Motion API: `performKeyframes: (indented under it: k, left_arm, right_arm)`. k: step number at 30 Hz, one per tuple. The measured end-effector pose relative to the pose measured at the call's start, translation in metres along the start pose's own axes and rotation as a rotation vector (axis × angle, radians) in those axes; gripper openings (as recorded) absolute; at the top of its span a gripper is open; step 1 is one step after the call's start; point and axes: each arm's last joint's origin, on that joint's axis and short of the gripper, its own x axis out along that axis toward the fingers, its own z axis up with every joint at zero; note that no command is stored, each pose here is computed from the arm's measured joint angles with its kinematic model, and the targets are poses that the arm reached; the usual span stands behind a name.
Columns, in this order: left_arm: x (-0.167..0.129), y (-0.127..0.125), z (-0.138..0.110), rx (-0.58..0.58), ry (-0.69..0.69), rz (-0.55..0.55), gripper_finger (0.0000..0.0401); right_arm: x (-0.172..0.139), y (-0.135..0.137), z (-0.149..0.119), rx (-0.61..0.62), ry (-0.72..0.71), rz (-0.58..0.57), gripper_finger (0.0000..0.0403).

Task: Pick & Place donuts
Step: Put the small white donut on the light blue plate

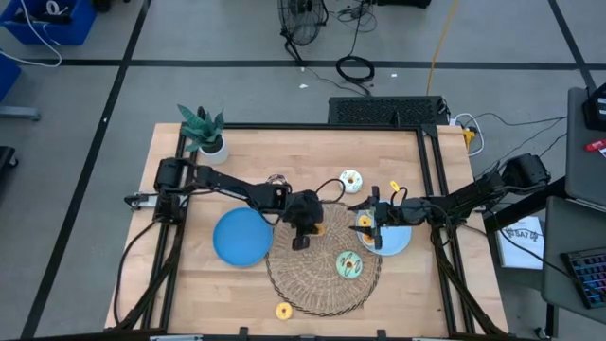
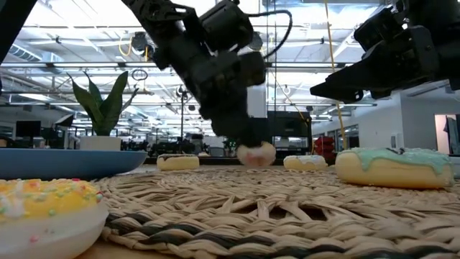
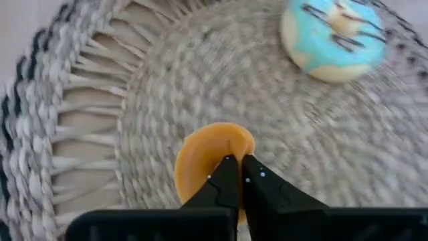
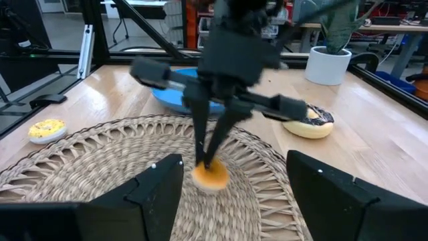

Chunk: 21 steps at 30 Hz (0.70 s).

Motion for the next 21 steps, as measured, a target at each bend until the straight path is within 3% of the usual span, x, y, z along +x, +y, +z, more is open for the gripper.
performKeyframes:
  k: [4, 7, 14, 17, 21]
  left_arm:
    - [-0.017, -0.009, 0.008, -0.004, -0.030, -0.049, 0.0008]
    - [-0.029, -0.015, 0.016, -0.058, -0.056, -0.155, 0.0009]
    - [-0.025, -0.026, 0.008, -0.239, 0.071, -0.378, 0.0009]
    - [-0.017, -0.030, -0.004, -0.301, 0.173, -0.398, 0.0005]
    - [-0.012, -0.035, -0.008, -0.323, 0.205, -0.387, 0.0010]
  right_arm:
    - [0.000, -0.002, -0.001, 0.002, 0.007, -0.010, 0.0251]
    - [0.000, -0.003, -0.001, 0.003, 0.008, -0.014, 0.0251]
    - [0.000, -0.002, 0.000, 0.005, -0.002, -0.010, 0.0251]
    - [0.000, -0.002, 0.001, 0.006, -0.007, -0.010, 0.0251]
    - [0.000, -0.002, 0.003, 0.011, -0.029, -0.008, 0.0251]
